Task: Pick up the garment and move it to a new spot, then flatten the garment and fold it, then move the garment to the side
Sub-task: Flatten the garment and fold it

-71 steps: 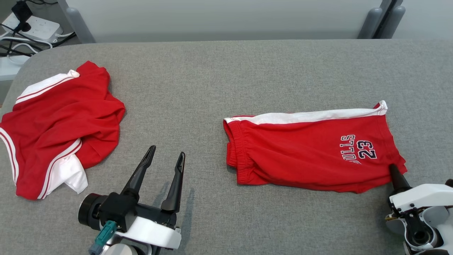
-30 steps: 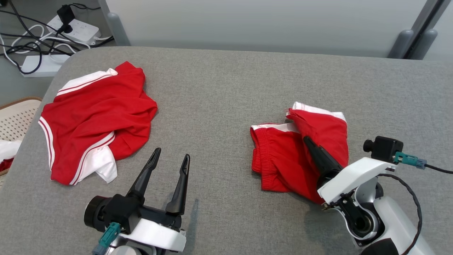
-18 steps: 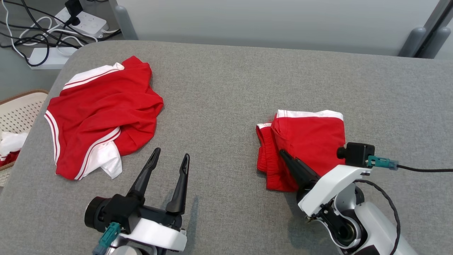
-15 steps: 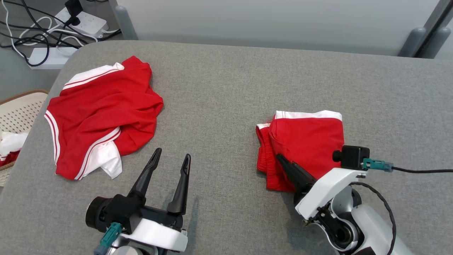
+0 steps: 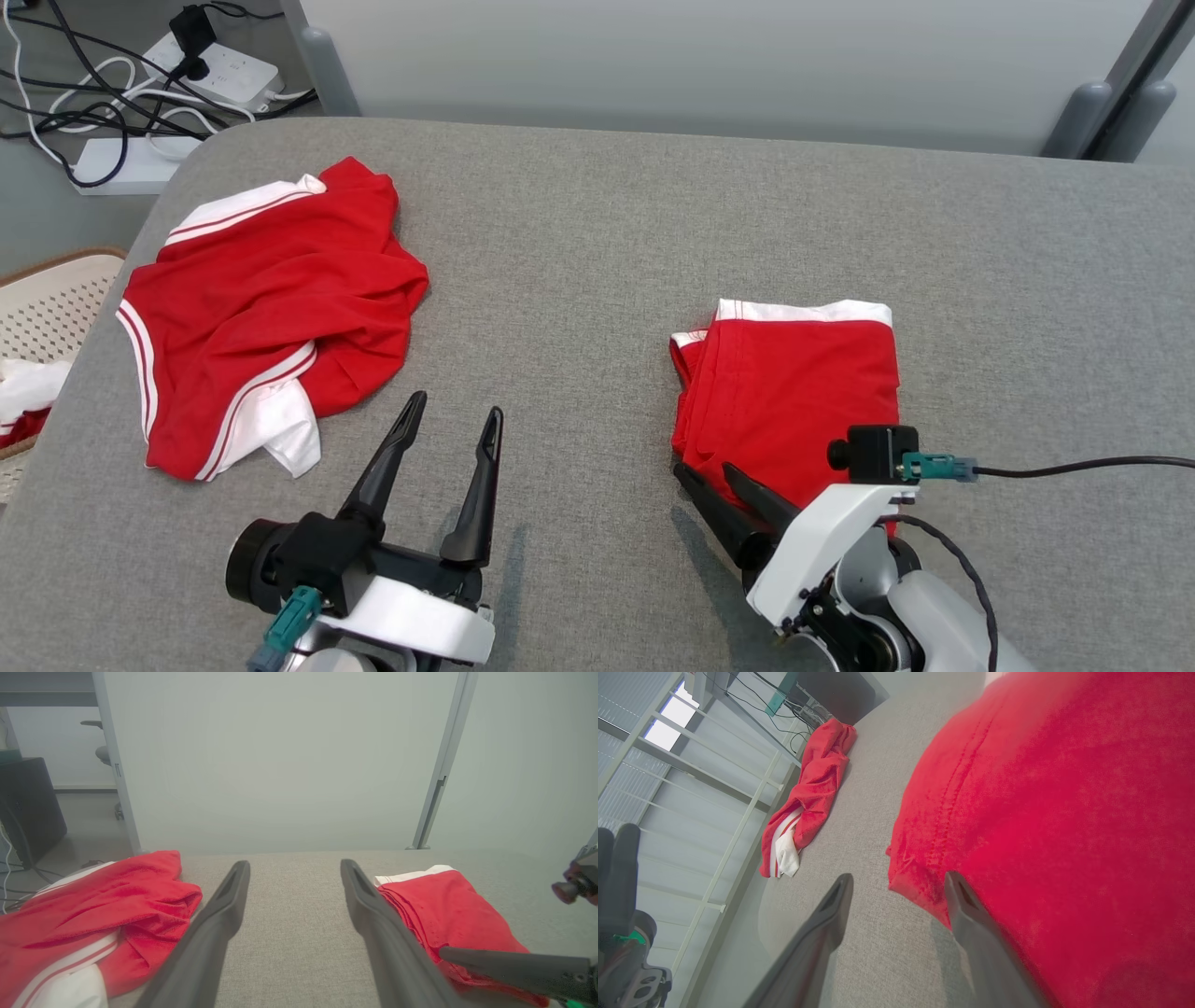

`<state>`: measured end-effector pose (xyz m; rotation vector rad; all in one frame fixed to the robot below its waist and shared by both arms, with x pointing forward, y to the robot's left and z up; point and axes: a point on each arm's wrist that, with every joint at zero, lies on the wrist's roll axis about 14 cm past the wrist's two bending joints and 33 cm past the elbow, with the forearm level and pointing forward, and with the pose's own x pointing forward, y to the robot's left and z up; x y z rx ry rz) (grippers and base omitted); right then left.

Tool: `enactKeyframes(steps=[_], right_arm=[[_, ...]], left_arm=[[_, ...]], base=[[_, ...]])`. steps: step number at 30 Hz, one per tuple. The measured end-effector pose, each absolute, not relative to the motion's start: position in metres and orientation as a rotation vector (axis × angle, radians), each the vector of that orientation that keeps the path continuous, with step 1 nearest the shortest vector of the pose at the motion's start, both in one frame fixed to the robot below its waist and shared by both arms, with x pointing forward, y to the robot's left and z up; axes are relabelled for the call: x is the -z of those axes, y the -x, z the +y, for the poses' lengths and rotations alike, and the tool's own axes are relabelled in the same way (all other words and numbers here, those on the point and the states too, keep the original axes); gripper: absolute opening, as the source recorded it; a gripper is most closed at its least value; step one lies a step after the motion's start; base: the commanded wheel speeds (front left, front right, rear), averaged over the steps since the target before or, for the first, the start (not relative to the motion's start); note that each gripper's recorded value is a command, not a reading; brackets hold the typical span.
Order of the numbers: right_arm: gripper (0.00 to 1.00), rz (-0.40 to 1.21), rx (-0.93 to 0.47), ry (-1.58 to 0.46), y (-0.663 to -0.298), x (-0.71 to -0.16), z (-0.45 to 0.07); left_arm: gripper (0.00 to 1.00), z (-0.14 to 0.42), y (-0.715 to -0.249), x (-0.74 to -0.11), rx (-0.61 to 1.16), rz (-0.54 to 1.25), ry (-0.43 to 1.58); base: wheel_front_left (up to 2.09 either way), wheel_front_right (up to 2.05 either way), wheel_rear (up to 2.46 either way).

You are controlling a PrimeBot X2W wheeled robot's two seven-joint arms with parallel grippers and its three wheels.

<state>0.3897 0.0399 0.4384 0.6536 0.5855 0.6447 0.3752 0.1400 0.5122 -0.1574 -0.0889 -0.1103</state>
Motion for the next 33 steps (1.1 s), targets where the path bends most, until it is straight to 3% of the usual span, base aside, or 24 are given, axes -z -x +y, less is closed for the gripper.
enactKeyframes(steps=[7,13,33], right_arm=[[1.00,0.569,-0.672,-0.639,-0.381,-0.443,0.047],[1.00,0.461,-0.649,-0.576,-0.395,-0.457,0.036],[1.00,0.209,-0.418,-0.314,-0.430,-0.463,-0.058]], left_arm=[[1.00,0.139,-0.374,-0.517,0.116,-0.104,0.157],[1.00,0.139,-0.373,-0.522,0.115,-0.118,0.157],[1.00,0.143,-0.378,-0.525,0.088,-0.127,0.186]], base=[[0.00,0.00,0.00],[0.00,0.00,0.00],[0.00,0.00,0.00]])
